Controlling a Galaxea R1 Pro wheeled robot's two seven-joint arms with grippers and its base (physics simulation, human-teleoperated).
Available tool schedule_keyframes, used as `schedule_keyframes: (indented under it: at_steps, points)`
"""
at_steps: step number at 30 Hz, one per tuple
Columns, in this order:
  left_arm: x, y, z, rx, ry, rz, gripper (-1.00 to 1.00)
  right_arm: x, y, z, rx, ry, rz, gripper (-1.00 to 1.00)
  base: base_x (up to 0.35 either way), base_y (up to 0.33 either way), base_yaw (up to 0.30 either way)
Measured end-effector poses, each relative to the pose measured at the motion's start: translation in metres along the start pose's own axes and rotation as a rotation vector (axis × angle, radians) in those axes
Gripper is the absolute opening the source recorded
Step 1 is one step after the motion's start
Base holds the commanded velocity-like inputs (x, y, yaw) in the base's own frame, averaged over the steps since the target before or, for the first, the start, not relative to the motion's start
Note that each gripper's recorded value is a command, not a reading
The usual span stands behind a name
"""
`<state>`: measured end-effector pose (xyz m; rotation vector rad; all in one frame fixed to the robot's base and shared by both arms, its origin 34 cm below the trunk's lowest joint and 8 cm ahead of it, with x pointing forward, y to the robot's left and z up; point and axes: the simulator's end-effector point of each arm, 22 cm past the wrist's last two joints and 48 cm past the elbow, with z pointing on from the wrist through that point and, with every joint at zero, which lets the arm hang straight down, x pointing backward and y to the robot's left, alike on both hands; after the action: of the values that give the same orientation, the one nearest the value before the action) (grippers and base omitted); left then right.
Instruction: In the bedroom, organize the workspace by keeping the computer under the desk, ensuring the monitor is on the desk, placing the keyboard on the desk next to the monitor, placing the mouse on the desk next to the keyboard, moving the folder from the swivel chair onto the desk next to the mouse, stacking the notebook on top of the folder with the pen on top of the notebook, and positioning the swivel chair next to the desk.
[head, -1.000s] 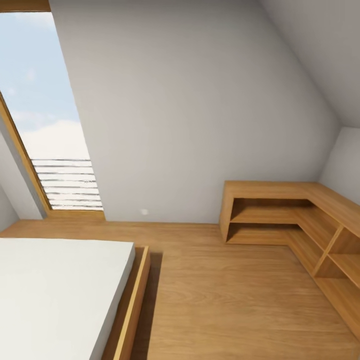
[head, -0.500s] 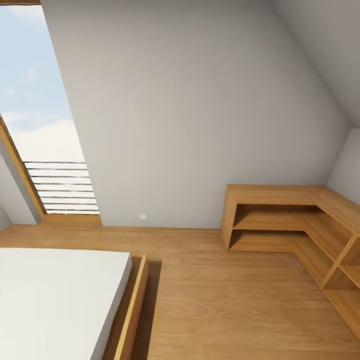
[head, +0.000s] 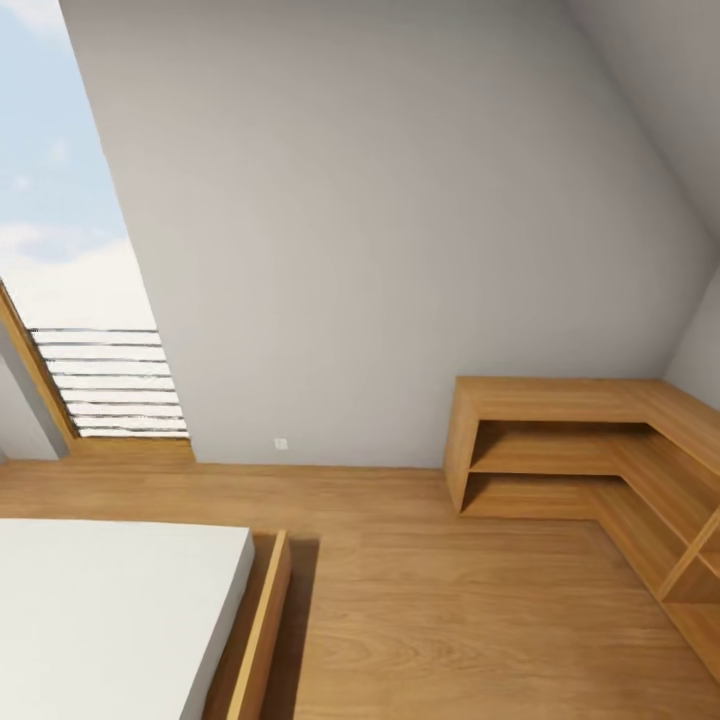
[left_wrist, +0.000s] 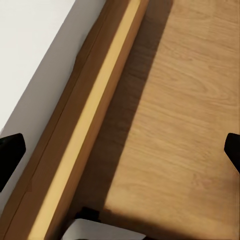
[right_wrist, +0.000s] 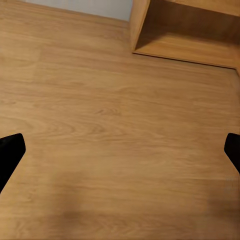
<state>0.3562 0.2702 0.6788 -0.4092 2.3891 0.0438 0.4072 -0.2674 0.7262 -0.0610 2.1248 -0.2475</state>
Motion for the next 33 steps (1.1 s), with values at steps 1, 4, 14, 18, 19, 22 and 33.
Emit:
schedule_keyframes:
  at_steps: [1,4,14,18,19,22,33]
  points:
    - [0.0000,-0.0001,0.0000,0.000,0.000,0.000,1.00,0.0000,0.0000,0.0000,0.000,0.000,0.000,1.00,0.281,-0.070,0.000]
    - [0.0000,0.0000,0.0000,0.000,0.000,0.000,1.00,0.0000,0.0000,0.0000,0.000,0.000,0.000,1.00,0.281,-0.082,0.000]
    - [0.0000,0.0005,0.0000,0.000,0.000,0.000,1.00,0.0000,0.0000,0.0000,0.000,0.000,0.000,1.00,0.280,-0.097,0.000]
    - [0.0001,0.0005,0.0000,0.000,0.000,0.000,1.00,0.0000,0.0000,0.0000,0.000,0.000,0.000,1.00,0.278,-0.106,0.000]
    - [0.0002,0.0005,0.0000,0.000,0.001,0.000,1.00,0.0000,0.0000,0.0000,0.000,0.000,0.000,1.00,0.264,-0.137,0.000]
    - [-0.0002,0.0010,0.0001,-0.001,0.000,0.001,1.00,0.0000,-0.0001,0.0000,0.000,0.000,0.000,1.00,0.256,-0.159,0.000]
    - [-0.0002,0.0014,0.0001,-0.001,0.000,0.001,1.00,0.0000,-0.0001,0.0000,0.000,0.000,0.000,1.00,0.246,-0.199,0.000]
